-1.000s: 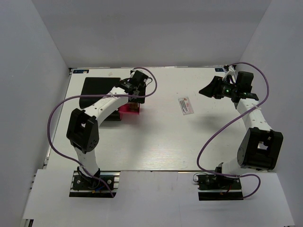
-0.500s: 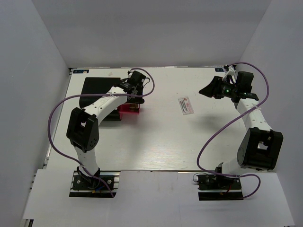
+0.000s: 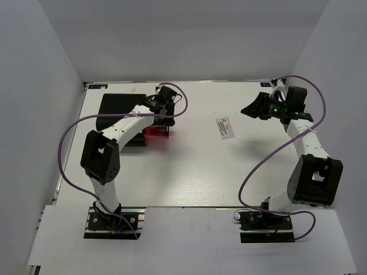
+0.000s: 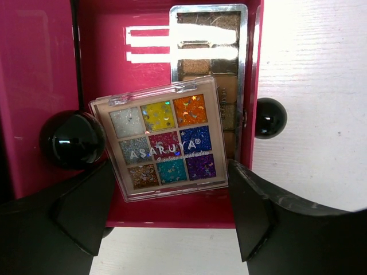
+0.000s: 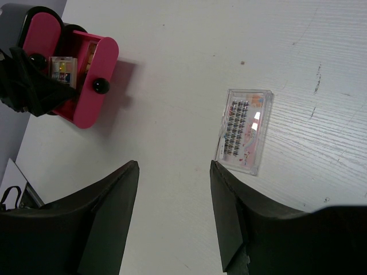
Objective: Organize the makeup
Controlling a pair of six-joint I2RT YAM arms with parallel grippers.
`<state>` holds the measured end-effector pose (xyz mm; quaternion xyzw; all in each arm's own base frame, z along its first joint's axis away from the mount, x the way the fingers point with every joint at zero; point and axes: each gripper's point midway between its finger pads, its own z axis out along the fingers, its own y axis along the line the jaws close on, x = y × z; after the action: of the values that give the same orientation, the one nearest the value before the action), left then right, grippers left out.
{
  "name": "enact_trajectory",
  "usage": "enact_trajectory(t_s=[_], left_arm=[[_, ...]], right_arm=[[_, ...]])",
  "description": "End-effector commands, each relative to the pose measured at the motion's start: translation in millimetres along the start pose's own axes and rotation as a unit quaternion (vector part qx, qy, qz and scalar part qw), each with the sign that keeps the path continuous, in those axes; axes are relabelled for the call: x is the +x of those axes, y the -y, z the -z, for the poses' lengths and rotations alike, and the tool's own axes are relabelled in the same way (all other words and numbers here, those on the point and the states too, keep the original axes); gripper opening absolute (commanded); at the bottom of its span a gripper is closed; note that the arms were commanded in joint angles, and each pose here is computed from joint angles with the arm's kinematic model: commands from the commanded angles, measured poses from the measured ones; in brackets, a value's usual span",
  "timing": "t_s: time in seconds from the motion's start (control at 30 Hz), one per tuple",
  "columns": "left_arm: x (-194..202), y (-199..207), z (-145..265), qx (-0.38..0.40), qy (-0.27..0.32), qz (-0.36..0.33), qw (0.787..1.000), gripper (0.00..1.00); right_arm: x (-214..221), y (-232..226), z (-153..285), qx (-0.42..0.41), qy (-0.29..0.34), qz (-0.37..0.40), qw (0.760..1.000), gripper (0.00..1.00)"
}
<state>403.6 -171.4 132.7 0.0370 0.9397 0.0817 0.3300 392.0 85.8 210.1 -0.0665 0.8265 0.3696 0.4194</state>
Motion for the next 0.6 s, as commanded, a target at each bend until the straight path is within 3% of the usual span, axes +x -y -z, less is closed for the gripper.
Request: enact_trajectory(t_s=[0.0,0.2,0.23,0.57], left_arm=[[-16,-1,18,0.02,0.024,0.015,0.999,0.86],[-21,-2,25,0.024,0.032,0.02,0.999,0.92],[-22,-1,25,0.025,0.033,0.021,0.999,0.97],[-30,13,47,0.071,0.049,0.026,0.996,0.98]], right_arm=[[0,-5,-1,-0.012,-0.001,0.005,1.0,0.59],[0,-5,-1,-0.012,-0.001,0.006,1.0,0.59],[0,-5,-1,-0.012,-0.001,0.005,1.0,0.59],[1,-6,-2,-0.015,-0.002,0.006,1.0,0.59]])
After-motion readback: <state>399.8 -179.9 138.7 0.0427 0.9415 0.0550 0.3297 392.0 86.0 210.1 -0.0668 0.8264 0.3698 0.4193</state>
